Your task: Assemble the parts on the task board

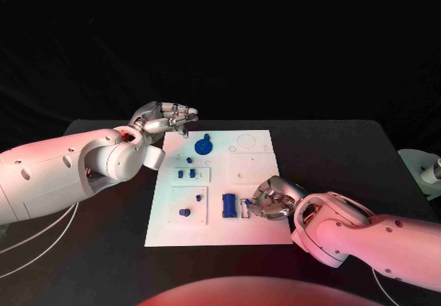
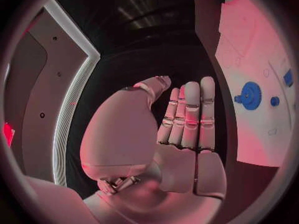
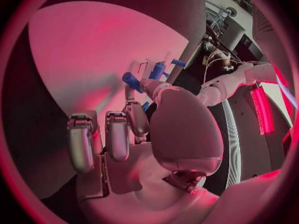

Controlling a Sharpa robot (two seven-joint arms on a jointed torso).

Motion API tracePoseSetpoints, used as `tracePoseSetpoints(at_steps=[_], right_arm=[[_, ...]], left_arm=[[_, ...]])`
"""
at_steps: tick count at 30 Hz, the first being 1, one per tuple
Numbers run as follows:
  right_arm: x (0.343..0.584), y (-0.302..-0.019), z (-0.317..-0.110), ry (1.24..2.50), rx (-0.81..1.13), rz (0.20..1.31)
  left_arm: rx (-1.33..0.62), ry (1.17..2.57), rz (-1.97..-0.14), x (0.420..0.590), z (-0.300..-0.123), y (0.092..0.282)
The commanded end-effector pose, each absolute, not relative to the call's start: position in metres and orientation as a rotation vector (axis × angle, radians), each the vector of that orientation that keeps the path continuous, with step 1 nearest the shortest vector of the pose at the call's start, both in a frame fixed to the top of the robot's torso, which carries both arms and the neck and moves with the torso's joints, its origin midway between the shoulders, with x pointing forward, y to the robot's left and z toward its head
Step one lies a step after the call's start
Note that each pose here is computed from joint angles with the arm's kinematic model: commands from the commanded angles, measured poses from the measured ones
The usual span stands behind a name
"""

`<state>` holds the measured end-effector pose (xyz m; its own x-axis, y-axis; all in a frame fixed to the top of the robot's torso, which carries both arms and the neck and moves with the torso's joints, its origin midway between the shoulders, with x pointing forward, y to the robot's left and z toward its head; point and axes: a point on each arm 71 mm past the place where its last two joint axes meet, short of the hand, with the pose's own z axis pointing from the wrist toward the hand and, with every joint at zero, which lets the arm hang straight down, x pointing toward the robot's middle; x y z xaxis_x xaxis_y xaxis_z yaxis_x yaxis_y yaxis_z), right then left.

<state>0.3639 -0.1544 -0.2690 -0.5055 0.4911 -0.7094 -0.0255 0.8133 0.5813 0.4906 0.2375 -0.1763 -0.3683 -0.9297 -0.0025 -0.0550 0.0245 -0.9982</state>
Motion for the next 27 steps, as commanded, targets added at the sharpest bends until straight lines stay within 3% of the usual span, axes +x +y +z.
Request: tracePoseSetpoints(at_steps=[1,27], right_arm=[[0.3628,-0.1520,-0.2733,2.059,0.361,0.672],[0.3685,-0.1430,-0.2807,2.094,0.297,0.640]], left_arm=[[-1.029,1.541,-1.464,0.4901,-0.1752,0.2347],[-1.030,1.543,-1.462,0.4896,-0.1752,0.2353]])
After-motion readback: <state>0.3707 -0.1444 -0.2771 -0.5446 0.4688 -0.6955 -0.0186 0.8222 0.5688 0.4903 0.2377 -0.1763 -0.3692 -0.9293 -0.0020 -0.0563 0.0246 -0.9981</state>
